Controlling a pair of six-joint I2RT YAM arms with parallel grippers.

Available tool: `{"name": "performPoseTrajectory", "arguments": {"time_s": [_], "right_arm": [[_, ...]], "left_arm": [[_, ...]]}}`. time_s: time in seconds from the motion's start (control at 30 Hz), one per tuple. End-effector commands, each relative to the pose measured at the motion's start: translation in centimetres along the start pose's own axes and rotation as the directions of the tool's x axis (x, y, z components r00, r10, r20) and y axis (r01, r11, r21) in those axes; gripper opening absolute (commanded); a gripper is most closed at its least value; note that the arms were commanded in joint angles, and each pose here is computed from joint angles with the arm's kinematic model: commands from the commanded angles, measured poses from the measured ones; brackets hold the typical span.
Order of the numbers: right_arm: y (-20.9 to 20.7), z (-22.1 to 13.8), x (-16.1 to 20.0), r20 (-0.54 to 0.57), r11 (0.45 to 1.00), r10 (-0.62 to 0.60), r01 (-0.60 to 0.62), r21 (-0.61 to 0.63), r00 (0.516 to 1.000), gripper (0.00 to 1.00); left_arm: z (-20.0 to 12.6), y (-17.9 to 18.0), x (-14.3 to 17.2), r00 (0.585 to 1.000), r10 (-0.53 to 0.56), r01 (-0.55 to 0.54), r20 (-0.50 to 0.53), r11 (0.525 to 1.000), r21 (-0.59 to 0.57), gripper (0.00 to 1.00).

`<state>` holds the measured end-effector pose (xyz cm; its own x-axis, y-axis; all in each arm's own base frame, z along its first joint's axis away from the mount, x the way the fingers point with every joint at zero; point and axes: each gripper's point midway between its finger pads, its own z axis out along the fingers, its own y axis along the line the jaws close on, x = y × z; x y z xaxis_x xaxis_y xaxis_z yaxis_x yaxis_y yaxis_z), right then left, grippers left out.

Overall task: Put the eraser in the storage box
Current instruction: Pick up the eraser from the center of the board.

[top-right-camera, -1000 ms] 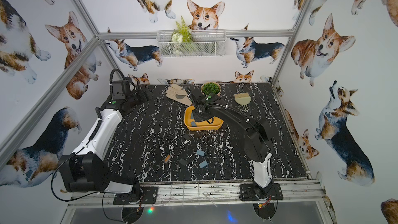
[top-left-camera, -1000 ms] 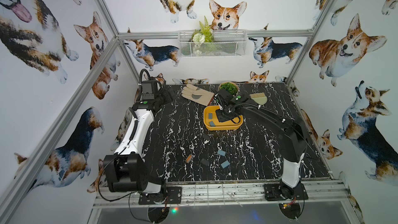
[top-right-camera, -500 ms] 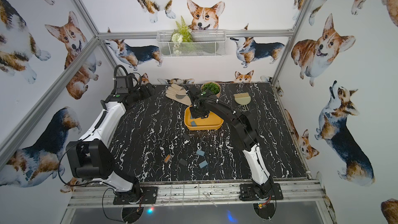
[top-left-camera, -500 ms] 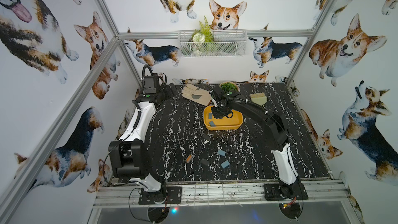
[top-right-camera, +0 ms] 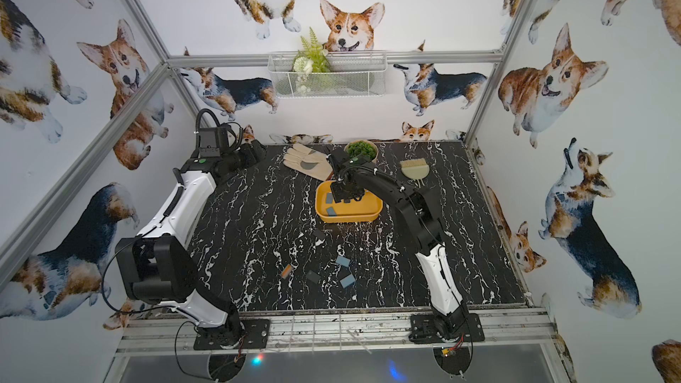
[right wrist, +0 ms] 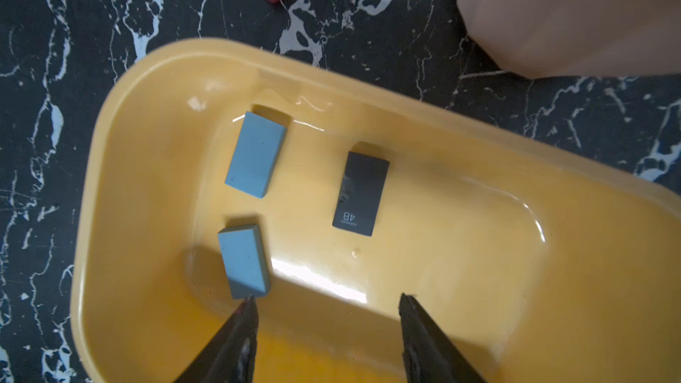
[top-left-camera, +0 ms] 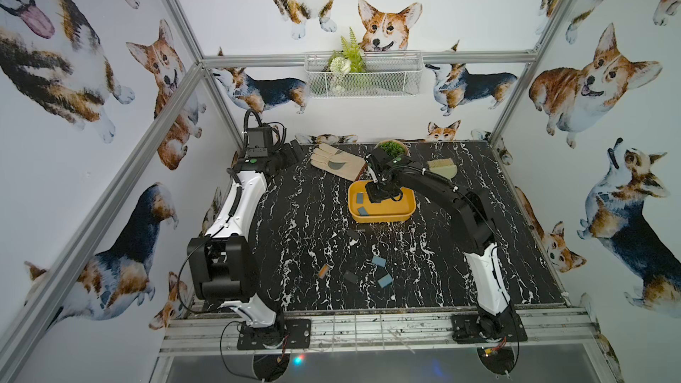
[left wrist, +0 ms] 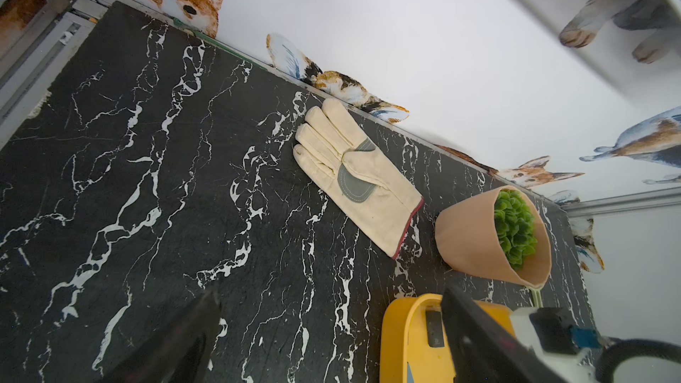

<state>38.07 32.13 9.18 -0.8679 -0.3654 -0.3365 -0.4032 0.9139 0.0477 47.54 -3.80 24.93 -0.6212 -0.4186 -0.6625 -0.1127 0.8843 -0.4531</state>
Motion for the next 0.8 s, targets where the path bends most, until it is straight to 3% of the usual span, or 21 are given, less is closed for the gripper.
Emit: {"name": "performPoseTrajectory", "arguments": {"time_s": [0.0, 0.23, 0.5, 0.63, 0.77], "right_arm": [[2.2, -2.3, 1.5, 0.071, 0.990, -0.137, 0.135, 0.027, 0.988, 0.72], [5.2, -6.8, 7.7, 0.099, 0.977, -0.200, 0.205, -0.053, 0.975, 0.79], [5.5, -6.4, 13.8, -0.001, 0.961, -0.266, 0.265, -0.073, 0.964, 0.81], [5.6, -7.7, 13.4, 0.064, 0.972, -0.186, 0.193, -0.132, 0.981, 0.87], [4.2, -8.0, 12.3, 0.069, 0.981, -0.051, 0.063, -0.186, 0.996, 0.91]], "left_arm": [[-0.4, -0.1, -0.1, 1.000, 0.019, -0.019, 0.007, 1.000, 0.001, 0.96], [-1.1, 0.0, 0.4, 0.999, 0.031, -0.031, 0.009, 1.000, 0.000, 0.96], [-1.9, -0.2, 1.5, 1.000, 0.025, -0.025, 0.005, 0.999, 0.027, 0.96], [-2.6, -0.7, 3.8, 0.992, 0.103, -0.102, -0.067, 0.995, 0.019, 0.96], [-3.5, -1.7, 8.1, 0.955, 0.248, -0.257, -0.165, 0.966, -0.035, 0.96]]}}
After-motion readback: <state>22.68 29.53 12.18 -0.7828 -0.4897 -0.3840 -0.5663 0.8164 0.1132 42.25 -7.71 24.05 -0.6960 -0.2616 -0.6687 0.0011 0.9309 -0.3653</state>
